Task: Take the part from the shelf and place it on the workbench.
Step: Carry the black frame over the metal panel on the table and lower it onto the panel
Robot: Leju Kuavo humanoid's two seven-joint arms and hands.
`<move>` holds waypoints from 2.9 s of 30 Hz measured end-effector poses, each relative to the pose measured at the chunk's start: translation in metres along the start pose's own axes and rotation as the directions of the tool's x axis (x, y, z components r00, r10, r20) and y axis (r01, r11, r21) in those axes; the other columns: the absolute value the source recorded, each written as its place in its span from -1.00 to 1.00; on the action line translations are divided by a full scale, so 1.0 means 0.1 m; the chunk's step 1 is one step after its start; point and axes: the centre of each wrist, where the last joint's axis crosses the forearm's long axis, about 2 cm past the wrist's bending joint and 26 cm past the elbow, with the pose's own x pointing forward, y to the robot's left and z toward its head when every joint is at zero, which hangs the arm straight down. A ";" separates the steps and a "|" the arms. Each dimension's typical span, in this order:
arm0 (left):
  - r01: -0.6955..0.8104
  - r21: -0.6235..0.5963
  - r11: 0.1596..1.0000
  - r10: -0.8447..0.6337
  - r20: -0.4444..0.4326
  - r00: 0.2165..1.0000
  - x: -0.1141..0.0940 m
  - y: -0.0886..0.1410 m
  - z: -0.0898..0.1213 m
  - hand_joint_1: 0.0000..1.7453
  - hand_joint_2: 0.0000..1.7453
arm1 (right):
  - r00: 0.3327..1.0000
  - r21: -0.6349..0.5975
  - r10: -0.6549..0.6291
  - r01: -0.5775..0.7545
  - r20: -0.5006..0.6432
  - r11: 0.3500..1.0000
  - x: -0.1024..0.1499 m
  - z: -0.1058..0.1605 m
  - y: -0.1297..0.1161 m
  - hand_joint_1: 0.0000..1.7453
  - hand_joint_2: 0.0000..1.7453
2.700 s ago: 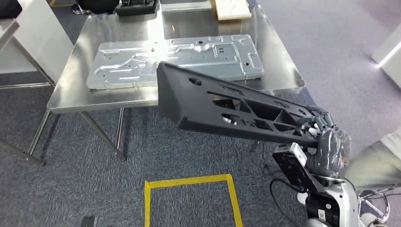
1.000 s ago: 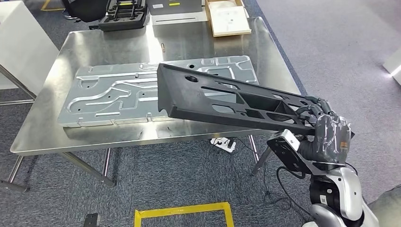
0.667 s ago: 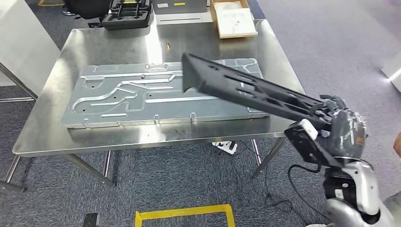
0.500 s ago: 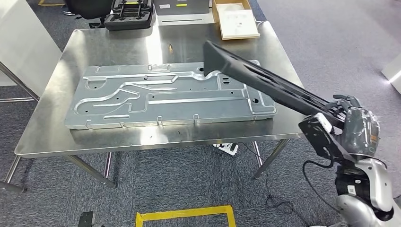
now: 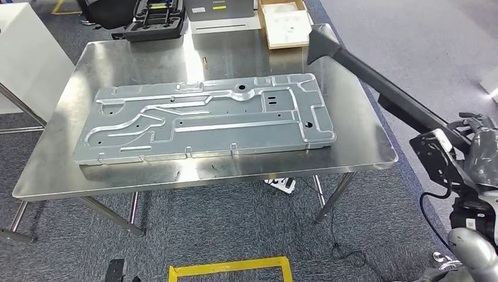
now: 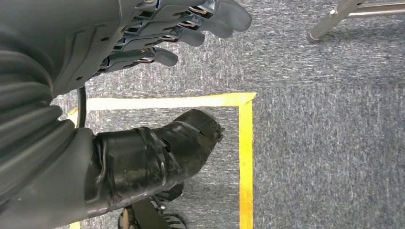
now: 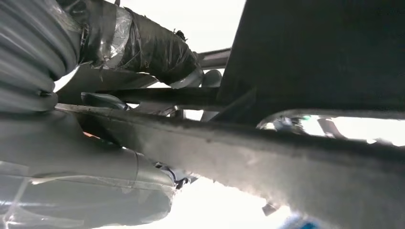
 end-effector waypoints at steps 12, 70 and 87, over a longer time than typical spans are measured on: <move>0.007 0.006 1.000 -0.007 0.013 1.000 -0.03 0.06 0.01 -1.00 1.00 | 0.899 0.187 -0.196 0.131 0.391 0.974 0.96 0.60 0.40 1.00 1.00; 0.018 -0.059 0.998 -0.017 0.010 1.000 -0.02 0.13 0.00 -1.00 1.00 | 0.893 0.295 0.123 -0.269 0.433 0.917 1.24 0.85 0.74 1.00 1.00; 0.024 -0.068 0.997 -0.024 0.009 1.000 0.01 0.13 -0.02 -1.00 1.00 | 0.912 0.314 0.115 -0.251 0.393 0.915 1.21 0.73 0.79 1.00 1.00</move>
